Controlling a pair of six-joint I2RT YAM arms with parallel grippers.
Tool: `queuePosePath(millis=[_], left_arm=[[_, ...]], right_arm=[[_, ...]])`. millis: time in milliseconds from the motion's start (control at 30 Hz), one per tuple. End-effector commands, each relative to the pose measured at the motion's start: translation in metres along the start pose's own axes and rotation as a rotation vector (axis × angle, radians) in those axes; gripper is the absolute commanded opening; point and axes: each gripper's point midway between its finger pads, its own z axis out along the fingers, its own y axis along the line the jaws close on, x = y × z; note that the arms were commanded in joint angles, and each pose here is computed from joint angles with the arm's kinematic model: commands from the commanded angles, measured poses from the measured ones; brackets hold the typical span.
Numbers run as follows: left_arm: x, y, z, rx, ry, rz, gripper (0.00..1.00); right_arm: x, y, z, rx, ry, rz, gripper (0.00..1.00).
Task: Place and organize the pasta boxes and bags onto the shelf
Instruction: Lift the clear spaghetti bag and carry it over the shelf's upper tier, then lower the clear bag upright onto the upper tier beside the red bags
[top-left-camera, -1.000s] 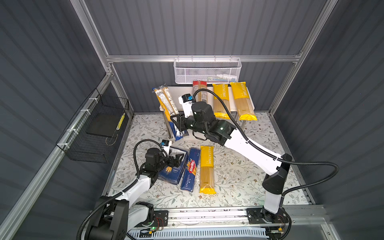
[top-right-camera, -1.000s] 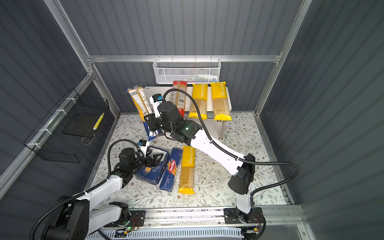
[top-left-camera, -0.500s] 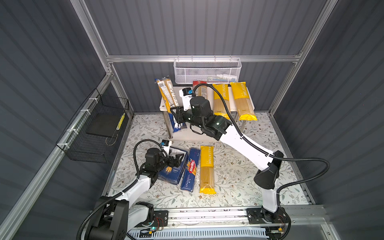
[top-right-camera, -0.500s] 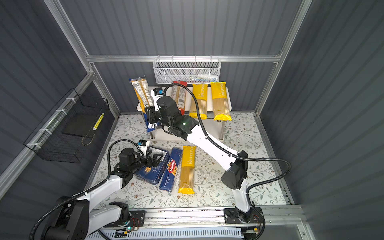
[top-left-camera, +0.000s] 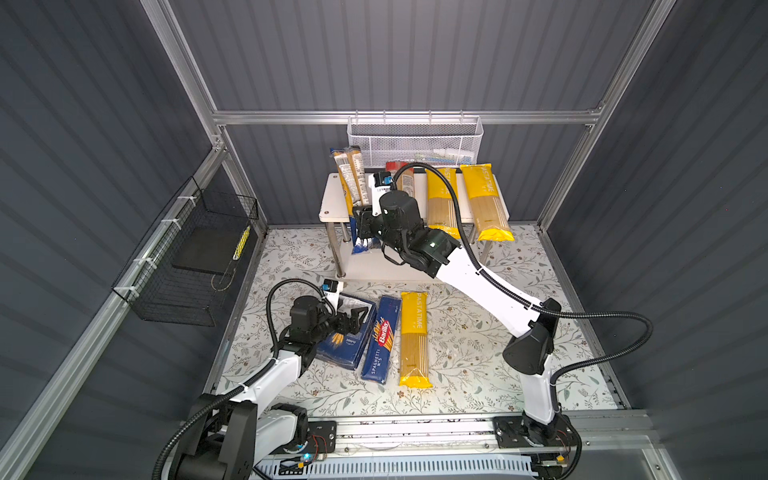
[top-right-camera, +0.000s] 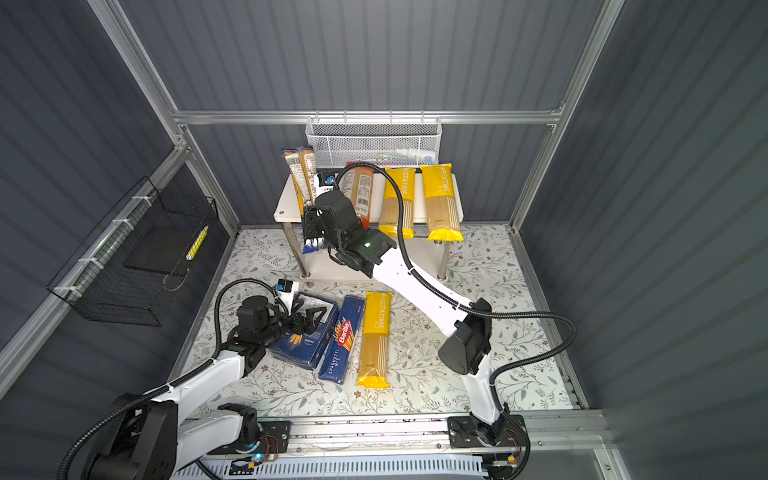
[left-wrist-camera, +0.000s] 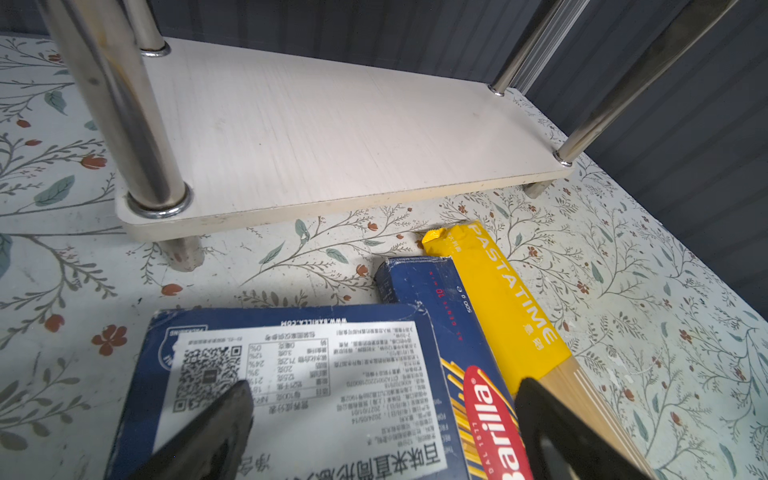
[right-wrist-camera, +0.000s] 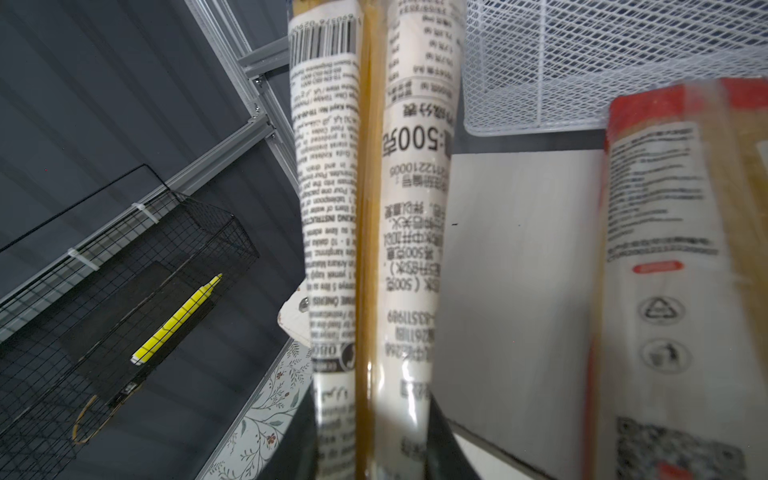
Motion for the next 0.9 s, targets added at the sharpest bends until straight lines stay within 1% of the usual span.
queuePosePath(millis=[0, 200, 300, 400, 567, 733, 867], left_arm=[[-0.007, -0.002, -0.002, -0.002, -0.013, 0.017, 0.99], [-0.008, -0.002, -0.003, -0.004, -0.019, 0.021, 0.99], [-0.007, -0.002, -0.003, -0.004, -0.017, 0.020, 0.99], [-0.007, -0.002, -0.003, -0.007, -0.019, 0.019, 0.99], [-0.008, -0.002, -0.003, -0.006, -0.020, 0.020, 0.99], [-0.008, -0.002, -0.003, -0.006, -0.021, 0.020, 0.99], [-0.007, -0.002, -0.004, -0.006, -0.020, 0.019, 0.99]], right_arm=[[-0.093, 0.015, -0.030, -0.055, -0.294, 0.119, 0.27], [-0.092, 0.002, -0.023, 0.010, -0.325, 0.129, 0.28], [-0.097, 0.000, -0.021, 0.009, -0.347, 0.155, 0.28], [-0.100, -0.002, -0.021, 0.016, -0.369, 0.157, 0.32], [-0.098, -0.006, -0.015, 0.016, -0.364, 0.164, 0.33], [-0.096, -0.008, -0.012, 0.020, -0.364, 0.175, 0.40], [-0.095, -0.012, -0.010, 0.034, -0.368, 0.178, 0.49]])
